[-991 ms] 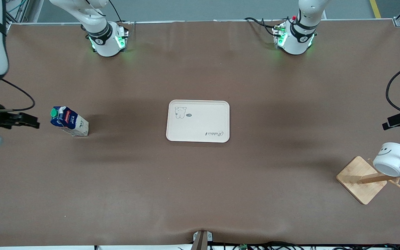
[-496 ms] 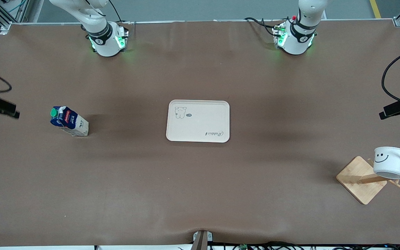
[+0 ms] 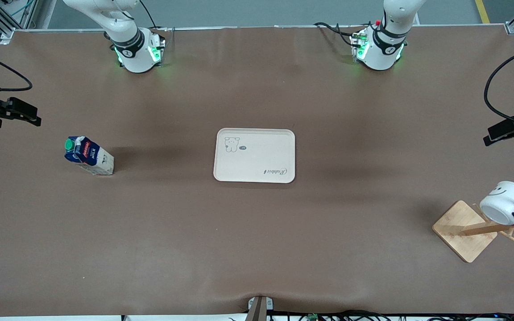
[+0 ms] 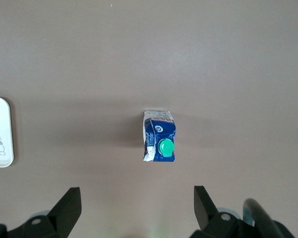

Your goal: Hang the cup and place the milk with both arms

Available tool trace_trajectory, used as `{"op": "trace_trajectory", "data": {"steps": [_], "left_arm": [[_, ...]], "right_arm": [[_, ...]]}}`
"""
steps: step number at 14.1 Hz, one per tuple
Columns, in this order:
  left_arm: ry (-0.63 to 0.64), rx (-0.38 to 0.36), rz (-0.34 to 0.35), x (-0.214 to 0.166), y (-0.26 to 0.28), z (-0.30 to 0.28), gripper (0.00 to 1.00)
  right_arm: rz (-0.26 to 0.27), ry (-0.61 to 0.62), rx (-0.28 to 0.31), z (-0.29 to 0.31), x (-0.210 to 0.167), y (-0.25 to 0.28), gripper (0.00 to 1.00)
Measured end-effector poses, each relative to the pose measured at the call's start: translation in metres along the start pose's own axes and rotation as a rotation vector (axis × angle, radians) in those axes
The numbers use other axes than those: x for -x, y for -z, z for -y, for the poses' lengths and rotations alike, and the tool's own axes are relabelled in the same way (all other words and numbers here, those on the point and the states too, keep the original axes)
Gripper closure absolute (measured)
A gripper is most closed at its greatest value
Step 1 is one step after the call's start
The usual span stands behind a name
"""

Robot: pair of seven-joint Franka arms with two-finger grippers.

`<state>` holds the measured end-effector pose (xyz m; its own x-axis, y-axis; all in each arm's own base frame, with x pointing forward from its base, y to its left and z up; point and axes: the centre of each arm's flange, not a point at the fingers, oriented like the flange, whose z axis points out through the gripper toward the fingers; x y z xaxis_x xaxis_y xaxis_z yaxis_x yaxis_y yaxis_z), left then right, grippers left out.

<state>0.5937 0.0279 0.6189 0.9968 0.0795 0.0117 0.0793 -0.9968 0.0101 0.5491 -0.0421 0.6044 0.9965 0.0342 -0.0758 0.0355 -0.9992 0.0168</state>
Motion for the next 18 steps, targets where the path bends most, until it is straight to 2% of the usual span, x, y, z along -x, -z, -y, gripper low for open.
{"op": "trace_trajectory", "data": {"steps": [4,8,13,18], "left_arm": [[0.01,-0.042,0.008,0.018,0.016,-0.047,0.0],[-0.012,-0.093,0.025,0.035,0.022,-0.087,0.0],[-0.029,-0.111,0.026,0.043,0.027,-0.102,0.0],[-0.014,-0.058,0.025,0.053,0.037,-0.101,0.0]], "right_arm": [[-0.067,0.014,0.01,0.008,0.014,0.041,0.0],[-0.064,0.014,0.01,0.008,0.014,0.04,0.0],[-0.064,0.018,0.01,0.01,0.013,0.04,0.0],[-0.063,0.013,0.011,0.008,0.013,0.04,0.0]]}}
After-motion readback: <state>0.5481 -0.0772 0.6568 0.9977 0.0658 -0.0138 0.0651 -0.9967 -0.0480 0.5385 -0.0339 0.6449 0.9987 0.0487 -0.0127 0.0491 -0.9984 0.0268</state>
